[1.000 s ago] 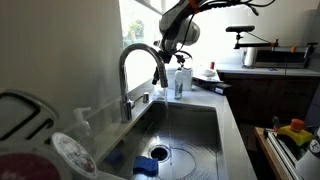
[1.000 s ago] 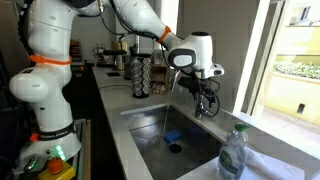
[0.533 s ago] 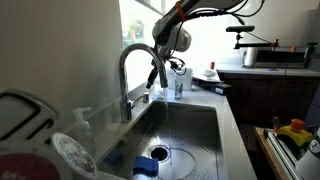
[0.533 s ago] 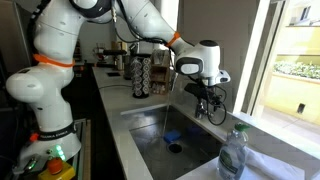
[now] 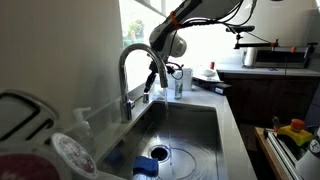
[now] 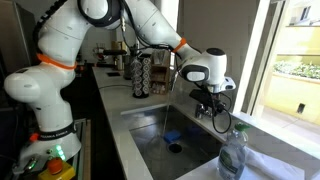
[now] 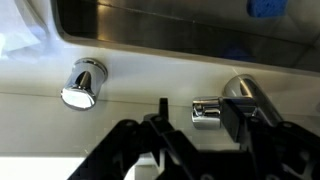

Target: Close the tap

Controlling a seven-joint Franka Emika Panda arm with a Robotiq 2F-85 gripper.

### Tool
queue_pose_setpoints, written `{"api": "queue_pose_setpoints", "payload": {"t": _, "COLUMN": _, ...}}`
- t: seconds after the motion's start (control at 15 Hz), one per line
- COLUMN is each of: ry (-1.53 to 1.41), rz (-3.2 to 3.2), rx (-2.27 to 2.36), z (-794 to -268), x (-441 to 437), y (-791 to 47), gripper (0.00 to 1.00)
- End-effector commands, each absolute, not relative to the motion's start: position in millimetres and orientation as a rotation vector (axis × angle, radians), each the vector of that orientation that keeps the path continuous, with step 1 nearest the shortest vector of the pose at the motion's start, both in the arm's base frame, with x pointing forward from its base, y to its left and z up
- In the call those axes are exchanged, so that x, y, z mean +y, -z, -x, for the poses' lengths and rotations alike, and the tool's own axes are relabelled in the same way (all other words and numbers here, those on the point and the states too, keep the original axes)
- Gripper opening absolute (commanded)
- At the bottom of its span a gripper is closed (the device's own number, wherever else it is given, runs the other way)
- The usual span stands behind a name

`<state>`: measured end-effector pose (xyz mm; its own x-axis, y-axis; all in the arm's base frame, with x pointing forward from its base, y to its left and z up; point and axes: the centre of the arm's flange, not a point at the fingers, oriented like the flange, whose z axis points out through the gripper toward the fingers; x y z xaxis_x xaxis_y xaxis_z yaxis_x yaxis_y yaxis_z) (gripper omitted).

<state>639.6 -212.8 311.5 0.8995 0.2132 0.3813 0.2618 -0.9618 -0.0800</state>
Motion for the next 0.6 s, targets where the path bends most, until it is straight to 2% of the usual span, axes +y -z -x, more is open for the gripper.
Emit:
{"api": "queue_pose_setpoints", "payload": {"t": 0.0, "ry": 0.536, "rz": 2.886, "rx": -0.38, "z": -652, "x": -218, "y": -297, "gripper": 0.88}}
{"api": "queue_pose_setpoints", "payload": {"t": 0.07, "ry": 0.53, "rz": 2.882, "rx": -0.382, "z": -653, "x": -218, "y": -294, "gripper": 0.86}}
{"api": "queue_pose_setpoints", "payload": {"t": 0.2, "ry": 0.521, "rz": 2.873, "rx": -0.384, "z": -654, "x": -216, "y": -289, "gripper": 0.57}}
{"api": "queue_pose_setpoints", "payload": {"t": 0.27, "ry": 0.517, "rz": 2.87, "rx": -0.383, "z": -653, "x": -216, "y": -287, "gripper": 0.56}}
{"api": "queue_pose_setpoints", "payload": {"t": 0.33, "ry": 0.507, "rz": 2.861, "rx": -0.383, "z": -653, "x": -216, "y": -287, "gripper": 0.5}}
{"api": "queue_pose_setpoints", "payload": {"t": 0.53, "ry": 0.482, "rz": 2.843, "rx": -0.385, "z": -652, "x": -213, "y": -286, "gripper": 0.23}}
